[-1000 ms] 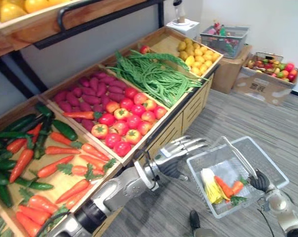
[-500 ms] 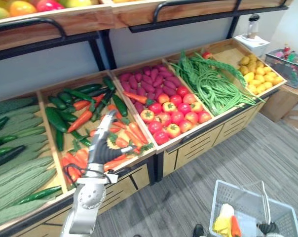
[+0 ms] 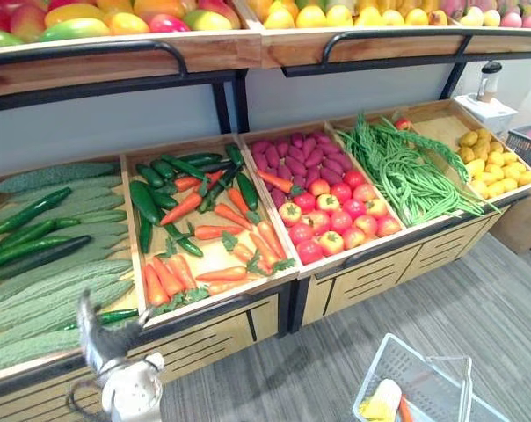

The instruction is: Pick vegetable in the basket

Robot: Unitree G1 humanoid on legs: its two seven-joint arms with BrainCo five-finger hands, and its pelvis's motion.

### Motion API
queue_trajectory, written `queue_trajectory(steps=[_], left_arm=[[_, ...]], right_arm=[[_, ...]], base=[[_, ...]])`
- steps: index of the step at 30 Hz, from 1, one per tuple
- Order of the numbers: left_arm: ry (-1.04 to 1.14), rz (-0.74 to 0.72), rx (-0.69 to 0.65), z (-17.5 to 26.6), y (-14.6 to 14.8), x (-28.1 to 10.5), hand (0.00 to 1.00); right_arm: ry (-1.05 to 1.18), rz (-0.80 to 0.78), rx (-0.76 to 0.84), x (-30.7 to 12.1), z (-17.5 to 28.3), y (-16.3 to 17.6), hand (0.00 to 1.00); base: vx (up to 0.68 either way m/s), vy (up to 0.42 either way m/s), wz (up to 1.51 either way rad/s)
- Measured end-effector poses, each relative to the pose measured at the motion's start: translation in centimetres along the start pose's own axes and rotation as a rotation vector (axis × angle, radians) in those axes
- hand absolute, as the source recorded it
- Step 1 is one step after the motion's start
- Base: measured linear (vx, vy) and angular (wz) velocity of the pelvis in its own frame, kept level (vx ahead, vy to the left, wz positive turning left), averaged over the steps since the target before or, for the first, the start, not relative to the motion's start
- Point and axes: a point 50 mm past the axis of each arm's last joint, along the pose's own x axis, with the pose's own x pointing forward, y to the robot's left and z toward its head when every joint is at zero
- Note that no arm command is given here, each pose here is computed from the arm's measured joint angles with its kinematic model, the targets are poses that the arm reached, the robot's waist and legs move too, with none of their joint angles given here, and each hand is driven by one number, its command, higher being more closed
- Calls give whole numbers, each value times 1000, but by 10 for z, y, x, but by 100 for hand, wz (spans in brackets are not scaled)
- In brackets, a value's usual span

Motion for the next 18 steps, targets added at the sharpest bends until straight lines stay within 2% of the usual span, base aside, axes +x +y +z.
queue_trajectory(steps=[5,8,11,14,18], left_arm=[[310,-44,100,-68,-8,-21,0],[577,-104,131,-115,-14,-55,0],[761,-182,183,-145,-13,-87,0],[852,-267,213,-158,-12,-103,0],[855,-394,272,-162,-13,-106,0]], right_arm=[[-6,1,20,-4,-2,12,100],[-4,8,25,-6,-3,17,100],[-5,9,25,-6,-2,18,100],[-4,9,24,-5,0,19,100],[-10,28,15,-3,7,24,100]], base=[[-7,-13,5],[0,0,0],[0,0,0],[11,-7,0],[27,-22,-4]])
